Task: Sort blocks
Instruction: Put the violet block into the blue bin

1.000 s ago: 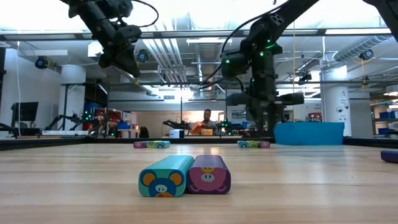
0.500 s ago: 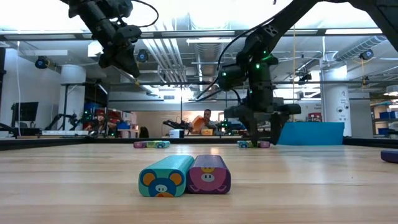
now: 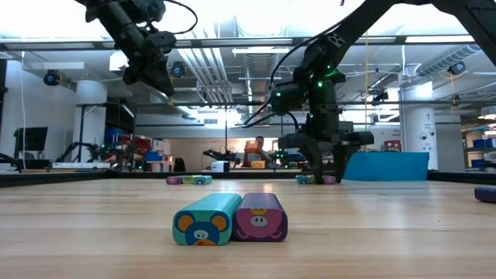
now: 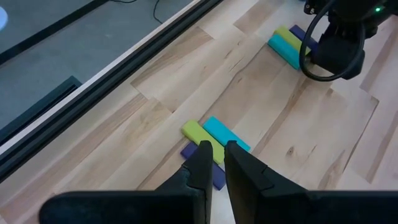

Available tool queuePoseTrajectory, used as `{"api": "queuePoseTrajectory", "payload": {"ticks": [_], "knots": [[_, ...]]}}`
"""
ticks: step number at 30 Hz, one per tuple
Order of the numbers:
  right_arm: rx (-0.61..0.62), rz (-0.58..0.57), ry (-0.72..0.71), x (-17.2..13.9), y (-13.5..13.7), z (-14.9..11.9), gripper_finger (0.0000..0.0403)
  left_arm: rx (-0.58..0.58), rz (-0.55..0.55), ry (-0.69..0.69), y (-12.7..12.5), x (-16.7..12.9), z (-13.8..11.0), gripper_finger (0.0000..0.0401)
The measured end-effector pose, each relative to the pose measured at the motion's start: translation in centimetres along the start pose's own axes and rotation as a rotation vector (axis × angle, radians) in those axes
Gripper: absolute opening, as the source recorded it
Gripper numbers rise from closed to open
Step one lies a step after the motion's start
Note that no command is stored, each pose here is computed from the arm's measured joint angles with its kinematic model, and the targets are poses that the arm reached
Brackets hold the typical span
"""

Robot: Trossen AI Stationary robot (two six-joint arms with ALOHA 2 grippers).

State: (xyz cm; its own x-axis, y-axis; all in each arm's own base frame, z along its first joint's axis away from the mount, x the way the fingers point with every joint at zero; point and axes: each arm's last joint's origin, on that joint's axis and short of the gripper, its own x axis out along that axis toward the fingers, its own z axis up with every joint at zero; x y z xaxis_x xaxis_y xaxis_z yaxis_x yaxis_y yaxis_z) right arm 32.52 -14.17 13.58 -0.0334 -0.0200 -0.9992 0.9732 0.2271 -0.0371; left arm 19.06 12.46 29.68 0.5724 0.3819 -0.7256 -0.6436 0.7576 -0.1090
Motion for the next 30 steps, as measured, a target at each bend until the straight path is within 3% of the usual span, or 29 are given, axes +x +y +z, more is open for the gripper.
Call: {"api": "queuePoseTrajectory", "payload": {"ticks": [10,19,25,30], "knots": [[0.017,-0.006,0.015,-0.1,-0.1,-0.1,0.0101,0.000,0.000,0.000,0.0,0.0,0.0,0.0021],[0.025,-0.019,0.017,-1.0,-0.7,-0.4,0.0099,0.000,0.000,0.000,0.0,0.0,0.0,0.0021],[0.026,0.007,-0.002,-3.9,-1.1,-0.6,0.0094,0.000,0.000,-0.003,0.0,0.0,0.0,0.0021],[0.026,0.100,-0.056,-7.2,-1.5,-0.5,0.0096,0.000,-0.002,-0.016,0.0,0.0,0.2,0.0021]]}}
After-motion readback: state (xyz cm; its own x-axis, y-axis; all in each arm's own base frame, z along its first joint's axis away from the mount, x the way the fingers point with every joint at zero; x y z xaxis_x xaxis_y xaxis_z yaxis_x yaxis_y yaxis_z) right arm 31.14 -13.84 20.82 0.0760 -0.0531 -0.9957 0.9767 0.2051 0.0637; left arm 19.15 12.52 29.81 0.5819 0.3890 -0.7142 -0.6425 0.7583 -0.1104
